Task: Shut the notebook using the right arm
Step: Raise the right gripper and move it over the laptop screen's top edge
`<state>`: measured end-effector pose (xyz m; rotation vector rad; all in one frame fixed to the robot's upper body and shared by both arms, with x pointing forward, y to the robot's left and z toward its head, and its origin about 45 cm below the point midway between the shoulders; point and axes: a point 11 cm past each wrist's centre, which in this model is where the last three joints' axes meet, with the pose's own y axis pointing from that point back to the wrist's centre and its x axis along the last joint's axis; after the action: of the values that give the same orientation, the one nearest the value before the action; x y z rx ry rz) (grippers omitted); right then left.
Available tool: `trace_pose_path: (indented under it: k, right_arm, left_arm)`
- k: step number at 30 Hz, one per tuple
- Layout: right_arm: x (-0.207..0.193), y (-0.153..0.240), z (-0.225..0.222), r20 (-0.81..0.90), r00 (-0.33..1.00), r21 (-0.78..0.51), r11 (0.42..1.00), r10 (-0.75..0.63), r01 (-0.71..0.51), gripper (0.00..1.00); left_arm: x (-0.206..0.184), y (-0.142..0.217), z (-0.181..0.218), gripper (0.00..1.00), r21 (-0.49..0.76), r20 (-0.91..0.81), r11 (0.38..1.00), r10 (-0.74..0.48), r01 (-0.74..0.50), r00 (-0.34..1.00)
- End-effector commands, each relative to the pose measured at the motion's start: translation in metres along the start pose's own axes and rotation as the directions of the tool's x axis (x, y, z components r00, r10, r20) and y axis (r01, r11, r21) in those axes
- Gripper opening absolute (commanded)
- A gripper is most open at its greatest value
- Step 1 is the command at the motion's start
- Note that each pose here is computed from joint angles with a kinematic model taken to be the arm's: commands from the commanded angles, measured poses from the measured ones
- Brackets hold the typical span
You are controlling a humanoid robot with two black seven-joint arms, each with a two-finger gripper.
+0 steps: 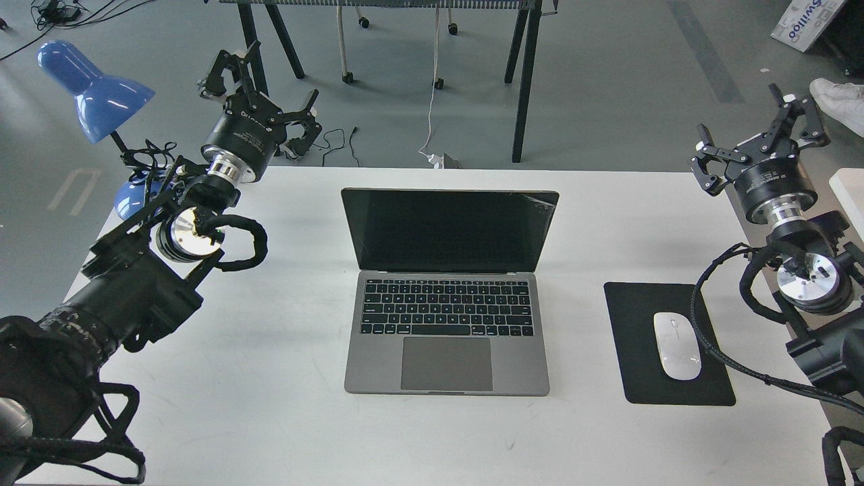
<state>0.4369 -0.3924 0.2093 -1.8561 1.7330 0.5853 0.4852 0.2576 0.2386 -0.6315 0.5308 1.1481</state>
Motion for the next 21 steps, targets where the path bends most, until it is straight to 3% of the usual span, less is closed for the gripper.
trace_pose_path:
  k: [1, 8, 16, 21]
  right_arm:
    - [-0.001, 0.001, 0.003, -0.004, 1.0, -0.011, 1.0, -0.004, 0.003, 1.0]
    - [-0.017, -0.009, 0.014, -0.016, 0.999, -0.04, 0.998, -0.041, 0.04, 1.0]
    - [-0.093, -0.05, 0.036, -0.085, 0.974, -0.131, 0.972, -0.209, 0.197, 1.0]
    - [-0.124, -0.054, 0.067, -0.096, 0.954, -0.211, 0.943, -0.284, 0.259, 1.0]
  left_arm:
    - [0.0, 0.0, 0.0, 1.0, -0.003, -0.001, 1.0, 0.0, 0.0, 1.0]
    - [0.0, 0.0, 0.0, 1.0, -0.002, -0.004, 1.0, -0.004, 0.004, 1.0]
    - [0.001, 0.001, 0.001, 1.0, -0.003, -0.002, 1.0, -0.004, 0.004, 1.0]
    - [0.0, 0.0, 0.001, 1.0, -0.003, -0.001, 1.0, -0.005, 0.005, 1.0]
